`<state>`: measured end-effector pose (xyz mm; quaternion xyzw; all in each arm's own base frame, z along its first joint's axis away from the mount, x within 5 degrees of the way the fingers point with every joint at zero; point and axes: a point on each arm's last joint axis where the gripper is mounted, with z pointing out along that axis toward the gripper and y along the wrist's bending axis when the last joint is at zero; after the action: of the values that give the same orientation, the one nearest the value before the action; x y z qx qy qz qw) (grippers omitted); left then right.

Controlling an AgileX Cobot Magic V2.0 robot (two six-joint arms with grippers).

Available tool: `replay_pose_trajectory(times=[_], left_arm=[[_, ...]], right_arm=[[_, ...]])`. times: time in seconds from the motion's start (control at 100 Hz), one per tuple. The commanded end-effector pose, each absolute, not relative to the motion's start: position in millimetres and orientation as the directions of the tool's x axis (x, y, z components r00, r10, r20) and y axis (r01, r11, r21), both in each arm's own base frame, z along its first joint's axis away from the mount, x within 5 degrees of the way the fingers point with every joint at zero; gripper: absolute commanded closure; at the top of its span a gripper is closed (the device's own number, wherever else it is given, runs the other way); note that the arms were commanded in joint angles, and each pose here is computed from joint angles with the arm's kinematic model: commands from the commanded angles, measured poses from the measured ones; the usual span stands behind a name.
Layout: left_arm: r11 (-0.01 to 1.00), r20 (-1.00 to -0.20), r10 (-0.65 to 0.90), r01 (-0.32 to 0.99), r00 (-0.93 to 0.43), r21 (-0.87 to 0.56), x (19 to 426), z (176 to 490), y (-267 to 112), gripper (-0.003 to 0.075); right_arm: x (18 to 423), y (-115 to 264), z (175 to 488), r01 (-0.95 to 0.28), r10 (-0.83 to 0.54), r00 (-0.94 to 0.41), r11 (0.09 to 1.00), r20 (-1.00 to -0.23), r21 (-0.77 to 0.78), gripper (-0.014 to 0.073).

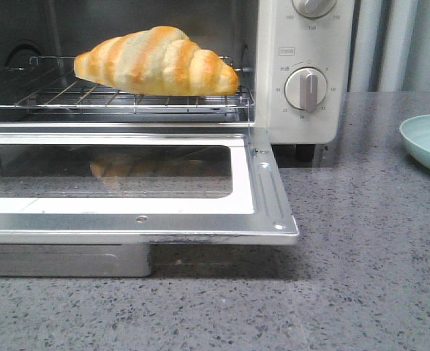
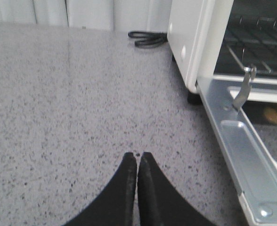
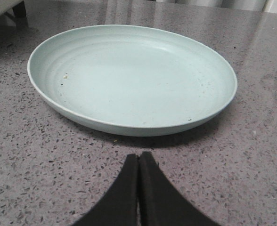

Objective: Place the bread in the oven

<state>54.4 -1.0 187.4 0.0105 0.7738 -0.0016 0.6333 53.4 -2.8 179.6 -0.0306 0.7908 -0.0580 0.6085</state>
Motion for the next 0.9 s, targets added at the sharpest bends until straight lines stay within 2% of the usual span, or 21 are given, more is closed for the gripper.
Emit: replay_pose_trajectory(times=[0.0, 0.08, 0.89], left_arm=[[1.000, -0.987, 0.011, 0.016, -0.159, 0.008, 53.6, 183.8, -0.8, 0.0741], [1.000, -0.981, 0.011, 0.016, -0.193, 0.008, 53.0, 180.7, -0.8, 0.0741], [0.999, -0.981, 0.044, 0.024, -0.190, 0.040, 53.2, 181.0, -0.9, 0.0741]], right_arm=[[52.8, -2.9, 179.5, 0.030, -0.121, -0.221, 0.991, -0.968, -0.131, 0.0664], [52.8, -2.9, 179.5, 0.030, -0.121, -0.221, 0.991, -0.968, -0.131, 0.0664], [52.8, -2.9, 179.5, 0.030, -0.121, -0.221, 0.991, -0.968, -0.131, 0.0664]])
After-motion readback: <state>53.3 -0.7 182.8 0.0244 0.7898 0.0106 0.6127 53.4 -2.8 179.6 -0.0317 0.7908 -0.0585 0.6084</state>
